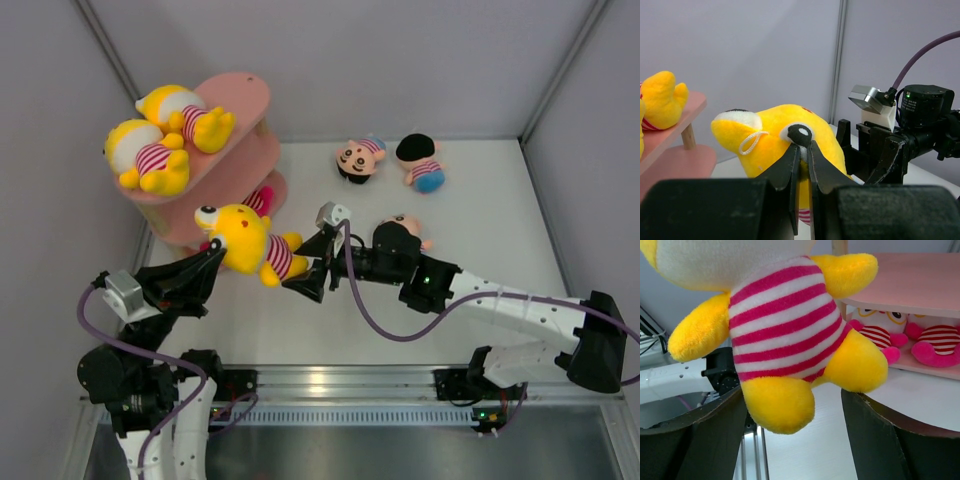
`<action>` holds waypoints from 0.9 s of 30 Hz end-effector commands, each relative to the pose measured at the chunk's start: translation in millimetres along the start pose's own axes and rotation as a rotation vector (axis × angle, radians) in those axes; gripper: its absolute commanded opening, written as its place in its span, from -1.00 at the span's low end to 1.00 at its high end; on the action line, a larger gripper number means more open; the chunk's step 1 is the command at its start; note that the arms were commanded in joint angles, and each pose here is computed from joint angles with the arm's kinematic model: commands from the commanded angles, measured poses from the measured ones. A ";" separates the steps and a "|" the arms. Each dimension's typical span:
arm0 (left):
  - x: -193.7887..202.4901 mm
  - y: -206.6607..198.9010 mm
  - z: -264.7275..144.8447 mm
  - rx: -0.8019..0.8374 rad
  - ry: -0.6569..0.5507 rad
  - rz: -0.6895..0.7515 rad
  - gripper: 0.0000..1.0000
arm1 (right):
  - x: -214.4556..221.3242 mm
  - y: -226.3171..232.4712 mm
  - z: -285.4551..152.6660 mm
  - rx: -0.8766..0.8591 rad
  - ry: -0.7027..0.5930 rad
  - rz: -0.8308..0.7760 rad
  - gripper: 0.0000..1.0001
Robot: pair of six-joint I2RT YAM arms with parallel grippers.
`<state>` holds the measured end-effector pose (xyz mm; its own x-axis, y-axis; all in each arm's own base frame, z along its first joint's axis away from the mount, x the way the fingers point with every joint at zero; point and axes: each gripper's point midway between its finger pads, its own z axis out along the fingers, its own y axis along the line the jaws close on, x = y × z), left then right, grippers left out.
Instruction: Place and organize the stuffed toys onto the shelf
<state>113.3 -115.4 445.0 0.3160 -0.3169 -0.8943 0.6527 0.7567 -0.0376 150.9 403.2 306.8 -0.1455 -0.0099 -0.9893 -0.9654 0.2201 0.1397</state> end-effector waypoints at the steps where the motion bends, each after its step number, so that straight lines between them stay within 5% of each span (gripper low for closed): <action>1: -16.2 -3.6 2.6 0.013 -0.061 0.027 -0.88 | -48.8 23.5 -2.5 -0.090 -0.128 -0.041 0.49; 4: -14.7 -3.4 2.5 0.014 -0.059 0.025 -0.88 | -55.3 26.0 2.2 -0.104 -0.145 -0.033 0.38; 8: -13.5 -3.2 2.1 0.014 -0.058 0.028 -0.88 | -64.1 27.2 4.3 -0.104 -0.168 -0.016 -0.52; 11: -8.9 1.6 0.8 -0.006 -0.049 0.046 -0.85 | -78.4 22.6 -3.5 -0.062 -0.211 -0.004 -1.00; 13: 1.4 16.6 -1.7 -0.079 -0.021 0.048 -0.81 | -95.3 13.7 -13.2 -0.006 -0.250 0.000 -1.00; 15: 8.4 30.0 -4.6 -0.138 0.002 0.088 -0.54 | -109.7 1.2 -21.4 0.061 -0.260 0.001 -1.00; 20: 10.6 45.2 -12.0 -0.224 0.030 0.164 0.89 | -131.6 -40.9 -32.0 0.245 -0.212 -0.058 -1.00; 27: 28.8 15.8 -21.7 -0.100 0.124 0.135 0.97 | -197.5 -136.6 -15.4 0.520 -0.096 -0.187 -1.00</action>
<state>133.5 -91.4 416.0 0.3162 -0.1843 -0.9306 0.5012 0.8653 -0.0011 256.1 368.3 475.0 0.0219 0.1106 -0.9936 -0.8270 0.5605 0.0441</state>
